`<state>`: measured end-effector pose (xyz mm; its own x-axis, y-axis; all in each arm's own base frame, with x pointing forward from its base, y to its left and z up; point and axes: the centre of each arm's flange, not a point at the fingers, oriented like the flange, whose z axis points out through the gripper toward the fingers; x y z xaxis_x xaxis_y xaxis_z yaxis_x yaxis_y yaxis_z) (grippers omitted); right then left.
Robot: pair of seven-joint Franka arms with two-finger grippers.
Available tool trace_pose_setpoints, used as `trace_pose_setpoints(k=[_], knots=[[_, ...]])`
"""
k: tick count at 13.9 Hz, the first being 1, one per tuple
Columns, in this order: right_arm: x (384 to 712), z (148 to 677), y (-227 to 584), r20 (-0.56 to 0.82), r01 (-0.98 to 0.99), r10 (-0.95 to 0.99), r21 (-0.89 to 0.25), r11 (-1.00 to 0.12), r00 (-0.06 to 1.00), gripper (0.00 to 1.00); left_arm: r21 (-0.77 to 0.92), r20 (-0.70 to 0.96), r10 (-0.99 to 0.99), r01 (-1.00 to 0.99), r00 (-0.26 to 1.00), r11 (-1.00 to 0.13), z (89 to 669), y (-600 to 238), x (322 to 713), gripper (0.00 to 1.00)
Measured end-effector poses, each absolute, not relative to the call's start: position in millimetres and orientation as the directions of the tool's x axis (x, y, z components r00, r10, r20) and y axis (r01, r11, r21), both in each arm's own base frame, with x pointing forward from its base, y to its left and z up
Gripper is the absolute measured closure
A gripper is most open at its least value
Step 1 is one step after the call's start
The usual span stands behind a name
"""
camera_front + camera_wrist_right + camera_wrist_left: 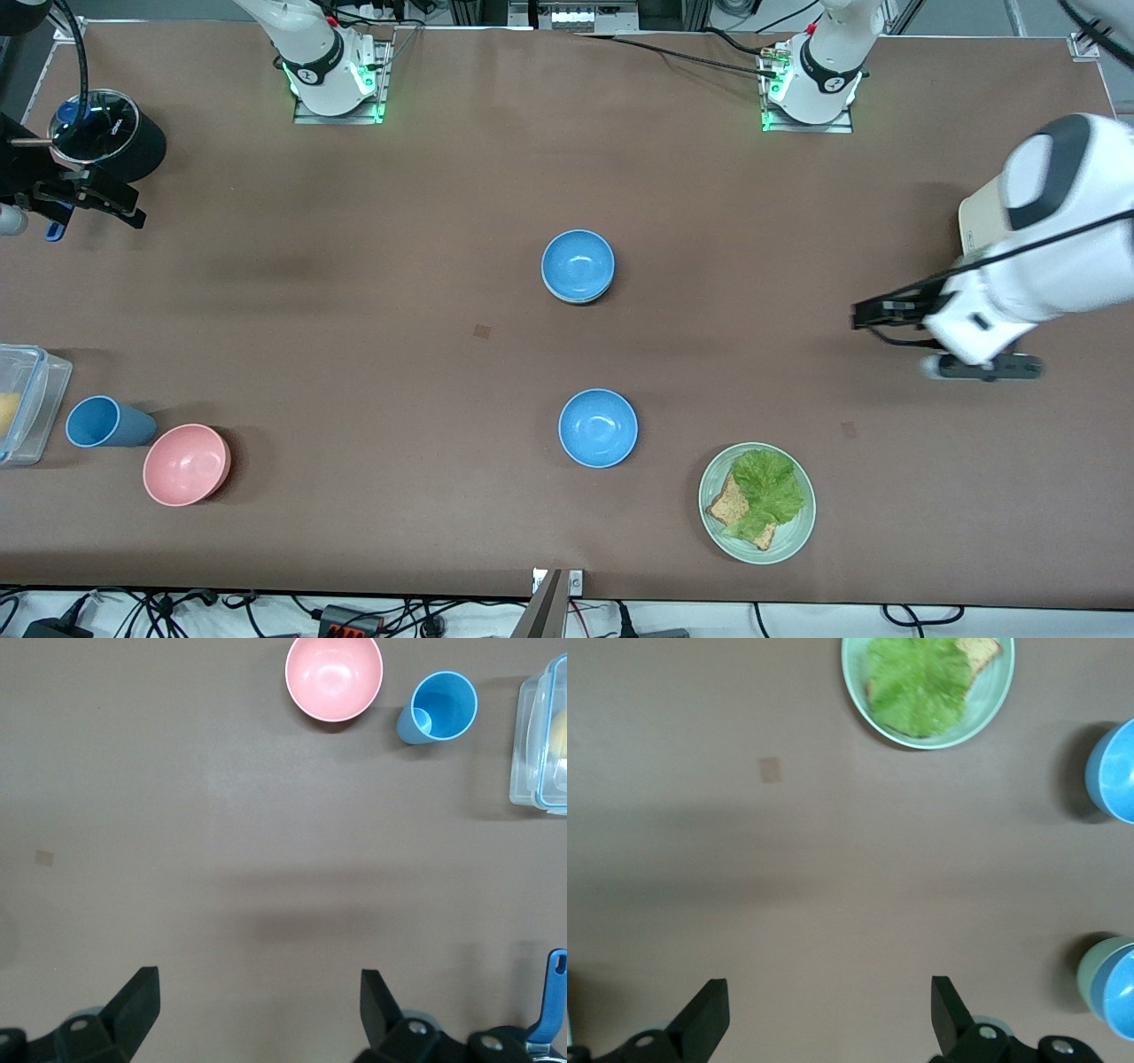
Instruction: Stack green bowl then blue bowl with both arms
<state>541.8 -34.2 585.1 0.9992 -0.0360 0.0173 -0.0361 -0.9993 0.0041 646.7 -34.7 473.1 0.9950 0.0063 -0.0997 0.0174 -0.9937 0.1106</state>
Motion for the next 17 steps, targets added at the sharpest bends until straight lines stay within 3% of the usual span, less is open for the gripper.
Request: trace_pose_setpoints(k=[4, 11, 17], knots=[[541, 584, -34, 0.011, -0.036, -0.036, 0.004, -0.999, 0.999, 0.00, 0.052, -0.060, -0.006, -0.003, 0.998, -0.999, 506, -28, 636, 0.00], [541, 584, -35, 0.010, -0.037, -0.037, 0.004, -0.999, 0.999, 0.00, 0.002, -0.130, 0.080, 0.080, 0.988, -0.997, 576, -13, 550, 0.00], [541, 584, -35, 0.010, -0.037, -0.037, 0.004, -0.999, 0.999, 0.00, 0.006, -0.089, 0.015, 0.015, 0.996, -1.000, 581, -43, 551, 0.00]])
